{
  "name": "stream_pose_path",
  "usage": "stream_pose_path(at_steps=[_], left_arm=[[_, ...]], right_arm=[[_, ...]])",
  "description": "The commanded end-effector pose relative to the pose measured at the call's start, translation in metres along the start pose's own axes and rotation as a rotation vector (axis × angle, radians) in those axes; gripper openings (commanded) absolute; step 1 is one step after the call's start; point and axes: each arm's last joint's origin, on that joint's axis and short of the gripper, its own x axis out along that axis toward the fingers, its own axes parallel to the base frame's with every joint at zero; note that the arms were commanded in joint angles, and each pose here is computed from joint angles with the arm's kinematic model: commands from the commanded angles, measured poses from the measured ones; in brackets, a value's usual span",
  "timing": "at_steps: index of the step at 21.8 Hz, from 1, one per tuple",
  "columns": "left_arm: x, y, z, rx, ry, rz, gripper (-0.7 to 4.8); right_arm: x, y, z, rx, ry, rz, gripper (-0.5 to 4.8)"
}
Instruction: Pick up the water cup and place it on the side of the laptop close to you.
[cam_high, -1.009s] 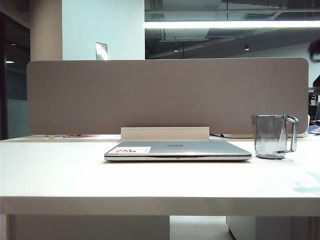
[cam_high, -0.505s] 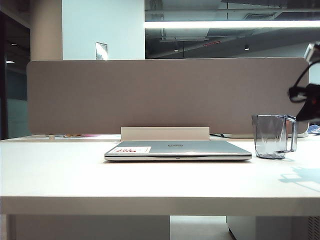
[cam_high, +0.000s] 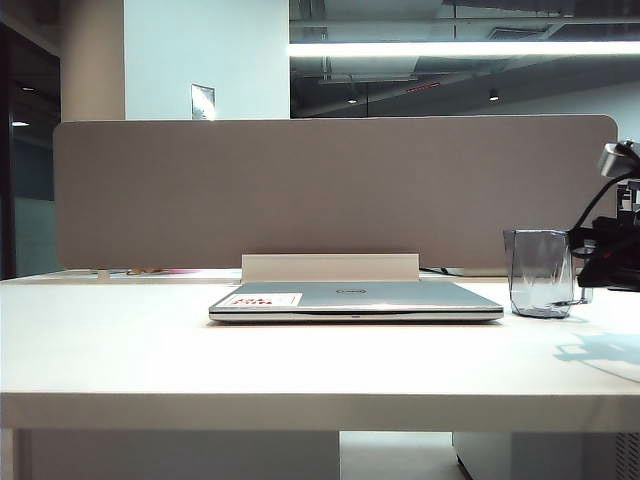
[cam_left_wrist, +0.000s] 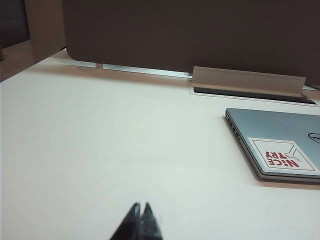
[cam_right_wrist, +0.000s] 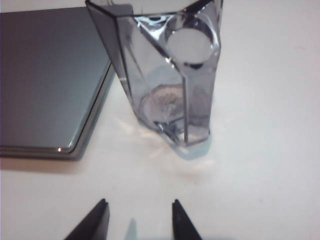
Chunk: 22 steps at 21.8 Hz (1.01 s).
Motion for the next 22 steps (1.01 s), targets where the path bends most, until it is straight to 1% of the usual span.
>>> stream_pose_path(at_steps=[1, 4, 6, 11, 16, 19, 22], left_arm=[[0.000, 0.000, 0.002, -0.002, -0.012, -0.006, -0.06], [0.000, 0.000, 0.002, -0.002, -0.012, -0.006, -0.06], [0.000, 0.000, 0.002, -0.002, -0.012, -0.006, -0.06], [0.000, 0.000, 0.002, -0.002, -0.012, -0.006, -0.06], [0.000, 0.000, 0.002, -0.002, -0.012, -0.006, -0.06], [0.000, 0.000, 0.002, -0.002, -0.012, -0.006, -0.06], [0.000, 0.000, 0.002, -0.002, -0.012, -0.006, -0.06]], right_arm=[[0.011, -0.001, 0.009, -0.009, -0.050, -0.002, 1.76], [0.020, -0.003, 0.014, -0.009, -0.059, -0.020, 1.76], [0.025, -0.005, 0.019, -0.009, -0.078, -0.084, 1.76], [0.030, -0.006, 0.030, -0.011, -0.111, -0.110, 1.76], [0.043, -0.008, 0.027, -0.016, -0.096, -0.116, 1.76], [0.051, -0.011, 0.025, -0.013, -0.090, -0.185, 1.76], [0.052, -0.013, 0.026, -0.026, -0.094, -0.230, 1.76]])
